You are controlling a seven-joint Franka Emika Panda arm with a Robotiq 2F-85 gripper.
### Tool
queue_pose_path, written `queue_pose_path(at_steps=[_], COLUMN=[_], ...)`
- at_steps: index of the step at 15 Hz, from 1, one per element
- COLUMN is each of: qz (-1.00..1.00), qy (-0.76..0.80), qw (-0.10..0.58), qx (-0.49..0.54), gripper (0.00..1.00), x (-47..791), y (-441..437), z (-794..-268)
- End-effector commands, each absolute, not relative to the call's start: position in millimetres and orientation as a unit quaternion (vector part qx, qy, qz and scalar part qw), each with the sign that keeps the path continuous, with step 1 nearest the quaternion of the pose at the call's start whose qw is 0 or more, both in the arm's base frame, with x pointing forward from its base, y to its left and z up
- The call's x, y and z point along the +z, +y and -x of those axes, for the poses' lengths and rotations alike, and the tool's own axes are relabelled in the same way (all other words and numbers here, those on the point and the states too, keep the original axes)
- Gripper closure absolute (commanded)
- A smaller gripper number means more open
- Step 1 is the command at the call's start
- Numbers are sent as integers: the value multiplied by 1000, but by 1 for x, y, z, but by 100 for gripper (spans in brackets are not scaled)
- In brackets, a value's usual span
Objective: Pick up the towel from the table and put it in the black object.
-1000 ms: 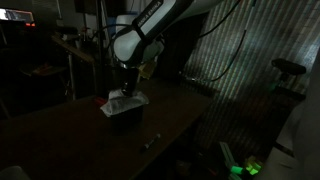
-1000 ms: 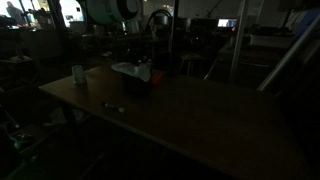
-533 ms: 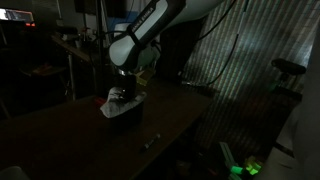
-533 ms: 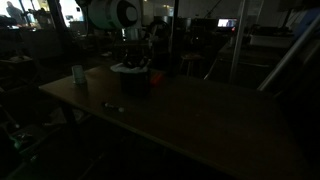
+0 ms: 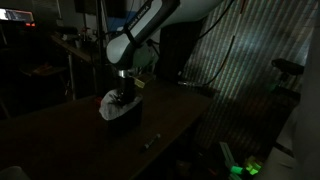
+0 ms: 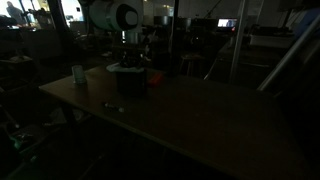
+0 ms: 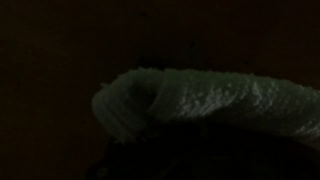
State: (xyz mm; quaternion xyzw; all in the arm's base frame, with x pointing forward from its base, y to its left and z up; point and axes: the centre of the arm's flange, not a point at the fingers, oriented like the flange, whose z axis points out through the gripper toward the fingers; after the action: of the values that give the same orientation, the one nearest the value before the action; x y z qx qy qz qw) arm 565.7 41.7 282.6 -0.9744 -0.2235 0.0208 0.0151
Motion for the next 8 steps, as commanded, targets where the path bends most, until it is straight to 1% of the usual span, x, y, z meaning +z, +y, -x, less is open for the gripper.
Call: queue_pose_path(at_steps=[1, 4, 8], qz=[978, 981, 980], qy=[-200, -186, -192], qw=[42, 49, 38], qx=[35, 34, 44], gripper=[97, 97, 97], x=[263, 255, 240], y=[36, 40, 55], z=[-567, -572, -570])
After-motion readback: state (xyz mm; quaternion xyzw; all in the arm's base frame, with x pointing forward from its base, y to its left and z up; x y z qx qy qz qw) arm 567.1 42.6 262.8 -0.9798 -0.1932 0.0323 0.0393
